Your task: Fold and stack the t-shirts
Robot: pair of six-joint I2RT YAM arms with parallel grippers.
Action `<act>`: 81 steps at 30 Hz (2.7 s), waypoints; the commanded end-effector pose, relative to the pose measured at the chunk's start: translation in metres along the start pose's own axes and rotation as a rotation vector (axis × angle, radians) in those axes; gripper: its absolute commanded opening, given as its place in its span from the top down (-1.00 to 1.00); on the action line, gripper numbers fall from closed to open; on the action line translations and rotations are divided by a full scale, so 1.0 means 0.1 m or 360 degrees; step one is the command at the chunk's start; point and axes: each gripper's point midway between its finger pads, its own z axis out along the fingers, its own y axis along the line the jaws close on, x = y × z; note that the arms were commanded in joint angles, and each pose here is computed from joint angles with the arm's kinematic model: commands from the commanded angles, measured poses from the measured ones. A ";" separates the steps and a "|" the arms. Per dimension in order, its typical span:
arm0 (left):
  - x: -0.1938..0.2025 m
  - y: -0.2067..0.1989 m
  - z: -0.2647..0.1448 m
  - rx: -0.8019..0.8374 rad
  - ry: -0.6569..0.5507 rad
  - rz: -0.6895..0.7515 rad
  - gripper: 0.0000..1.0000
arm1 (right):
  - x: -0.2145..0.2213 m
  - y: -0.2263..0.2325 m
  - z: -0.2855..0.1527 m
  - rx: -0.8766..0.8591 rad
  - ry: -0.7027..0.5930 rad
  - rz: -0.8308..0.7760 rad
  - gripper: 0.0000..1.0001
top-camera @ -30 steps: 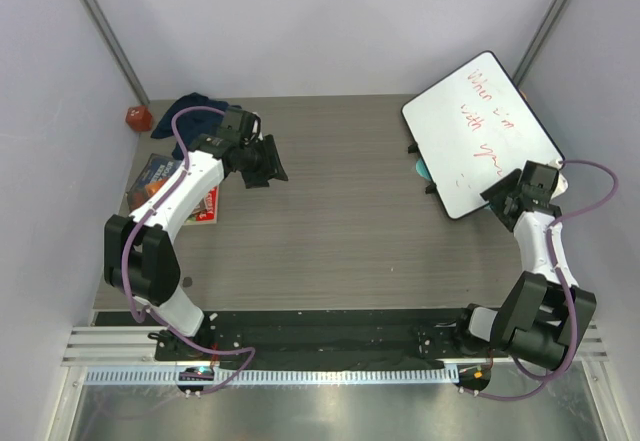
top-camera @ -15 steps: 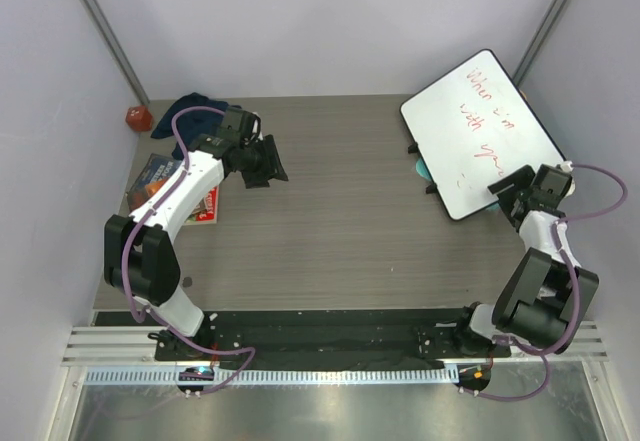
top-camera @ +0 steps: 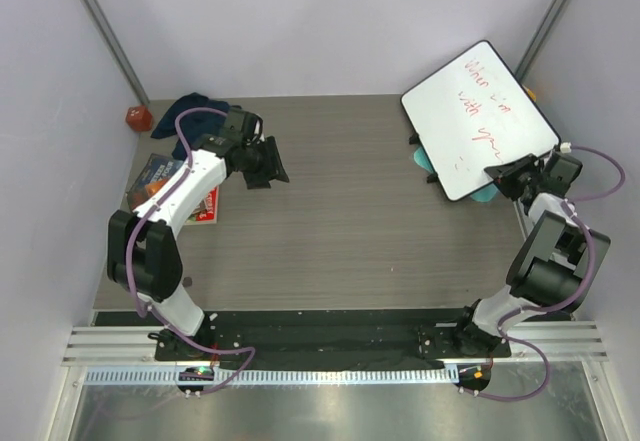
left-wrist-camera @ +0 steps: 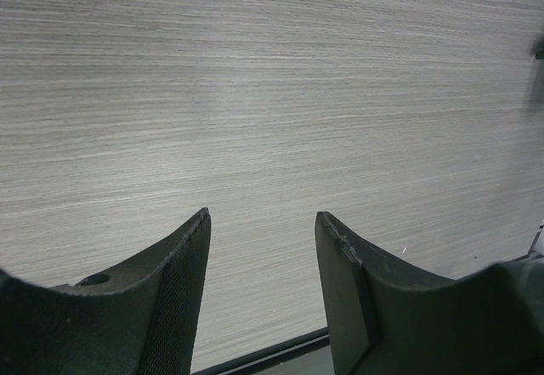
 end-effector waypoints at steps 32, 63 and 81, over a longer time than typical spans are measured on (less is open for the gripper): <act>-0.10 -0.06 -0.03 0.0045 -0.0048 0.0003 -0.07 | 1.31 0.67 0.17 -0.0307 0.0546 -0.0397 0.97; -0.13 -0.03 -0.08 0.0012 -0.0078 0.0023 -0.06 | 1.81 0.96 -0.10 -0.0373 0.0599 -0.0637 0.97; -0.13 -0.03 -0.11 0.0019 -0.0088 0.0018 -0.07 | 1.28 0.63 -0.31 0.0011 0.0009 -0.0493 0.10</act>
